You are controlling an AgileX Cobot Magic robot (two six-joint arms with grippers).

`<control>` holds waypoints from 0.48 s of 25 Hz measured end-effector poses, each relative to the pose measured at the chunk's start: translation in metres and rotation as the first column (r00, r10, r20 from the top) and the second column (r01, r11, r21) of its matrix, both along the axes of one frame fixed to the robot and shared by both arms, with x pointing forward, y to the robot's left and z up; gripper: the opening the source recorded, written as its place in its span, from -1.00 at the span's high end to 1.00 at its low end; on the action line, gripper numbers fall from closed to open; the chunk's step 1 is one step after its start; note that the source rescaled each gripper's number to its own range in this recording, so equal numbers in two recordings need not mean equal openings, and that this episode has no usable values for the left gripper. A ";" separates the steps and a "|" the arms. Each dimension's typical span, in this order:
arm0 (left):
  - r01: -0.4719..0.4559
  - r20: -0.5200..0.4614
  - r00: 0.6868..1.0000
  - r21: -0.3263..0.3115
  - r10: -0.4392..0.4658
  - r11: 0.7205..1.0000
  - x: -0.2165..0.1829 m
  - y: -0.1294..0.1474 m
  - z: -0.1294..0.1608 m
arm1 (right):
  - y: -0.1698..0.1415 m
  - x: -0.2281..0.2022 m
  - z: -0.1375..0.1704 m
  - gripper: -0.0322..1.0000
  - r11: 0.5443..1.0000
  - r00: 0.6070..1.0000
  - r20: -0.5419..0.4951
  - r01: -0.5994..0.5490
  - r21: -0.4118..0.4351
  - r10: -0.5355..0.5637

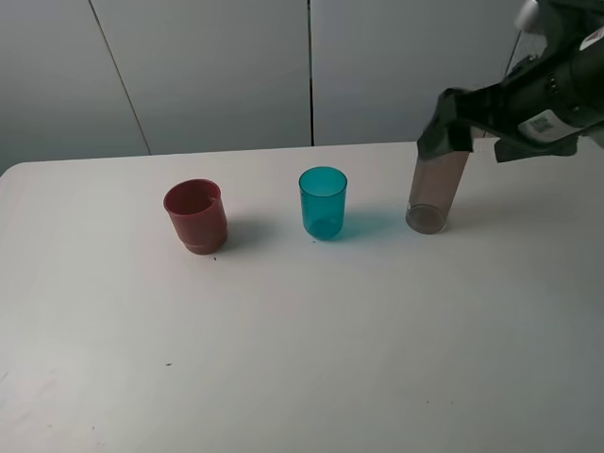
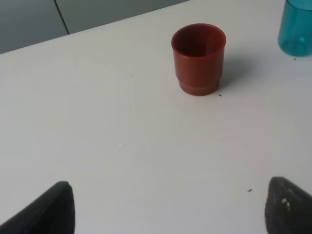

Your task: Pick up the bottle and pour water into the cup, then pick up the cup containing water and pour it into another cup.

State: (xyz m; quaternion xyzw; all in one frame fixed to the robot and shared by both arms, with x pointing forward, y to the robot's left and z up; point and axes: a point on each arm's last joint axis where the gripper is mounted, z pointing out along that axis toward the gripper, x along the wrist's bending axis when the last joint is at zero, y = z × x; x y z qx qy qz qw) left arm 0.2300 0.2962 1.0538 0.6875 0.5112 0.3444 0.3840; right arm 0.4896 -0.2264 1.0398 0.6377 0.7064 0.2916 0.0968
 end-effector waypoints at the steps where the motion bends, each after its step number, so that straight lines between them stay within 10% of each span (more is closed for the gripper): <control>1: 0.000 0.000 1.000 0.000 0.000 1.000 0.000 0.000 0.000 | -0.014 -0.004 0.005 -0.99 0.999 0.999 -0.012 0.037 -0.008 -0.037; 12: 0.000 0.000 1.000 0.000 0.000 1.000 0.000 0.000 0.000 | -0.077 -0.101 0.081 -0.99 0.958 0.933 0.249 0.281 -0.053 -0.260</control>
